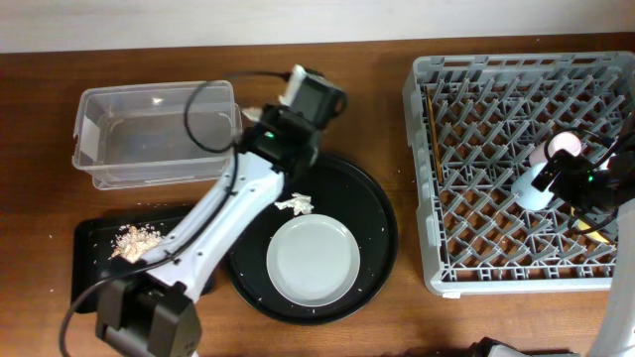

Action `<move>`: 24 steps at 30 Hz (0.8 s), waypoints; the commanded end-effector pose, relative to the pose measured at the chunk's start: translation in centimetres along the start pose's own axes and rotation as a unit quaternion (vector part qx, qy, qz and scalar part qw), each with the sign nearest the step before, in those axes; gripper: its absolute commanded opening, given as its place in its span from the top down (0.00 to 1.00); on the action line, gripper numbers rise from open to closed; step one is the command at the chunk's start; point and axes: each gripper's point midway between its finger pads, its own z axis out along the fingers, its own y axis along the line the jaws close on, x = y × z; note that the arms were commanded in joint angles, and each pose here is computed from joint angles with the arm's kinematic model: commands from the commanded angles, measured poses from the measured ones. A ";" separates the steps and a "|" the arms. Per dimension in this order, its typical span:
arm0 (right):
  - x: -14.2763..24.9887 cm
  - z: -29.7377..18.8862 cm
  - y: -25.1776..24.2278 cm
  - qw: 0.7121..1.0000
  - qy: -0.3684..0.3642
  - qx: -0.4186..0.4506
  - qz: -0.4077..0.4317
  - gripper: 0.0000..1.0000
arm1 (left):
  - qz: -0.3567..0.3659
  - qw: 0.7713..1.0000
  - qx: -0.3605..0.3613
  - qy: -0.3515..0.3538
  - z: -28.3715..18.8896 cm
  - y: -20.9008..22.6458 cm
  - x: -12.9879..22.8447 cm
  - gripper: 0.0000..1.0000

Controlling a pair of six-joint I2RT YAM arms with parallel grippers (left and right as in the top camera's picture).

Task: Sort waste into correct bins and load items into the dishwasher rack
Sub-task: 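Carry the wrappers with the left gripper into the clear plastic bin and release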

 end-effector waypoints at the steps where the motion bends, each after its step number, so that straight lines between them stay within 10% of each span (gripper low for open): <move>1: 0.0 0.2 -0.2 1.000 0.003 0.003 0.007 0.02 | 0.019 0.998 -0.057 -0.036 0.2 4.5 -2.4 0.99; 10: 0.0 0.2 -0.2 1.000 0.003 0.003 0.007 0.02 | -0.046 0.988 -0.119 -0.081 2.4 13.2 -4.8 0.99; 24: 0.0 0.2 -0.2 1.000 0.003 0.003 0.007 0.02 | 0.118 0.991 -0.032 -0.049 7.7 18.2 -1.7 0.99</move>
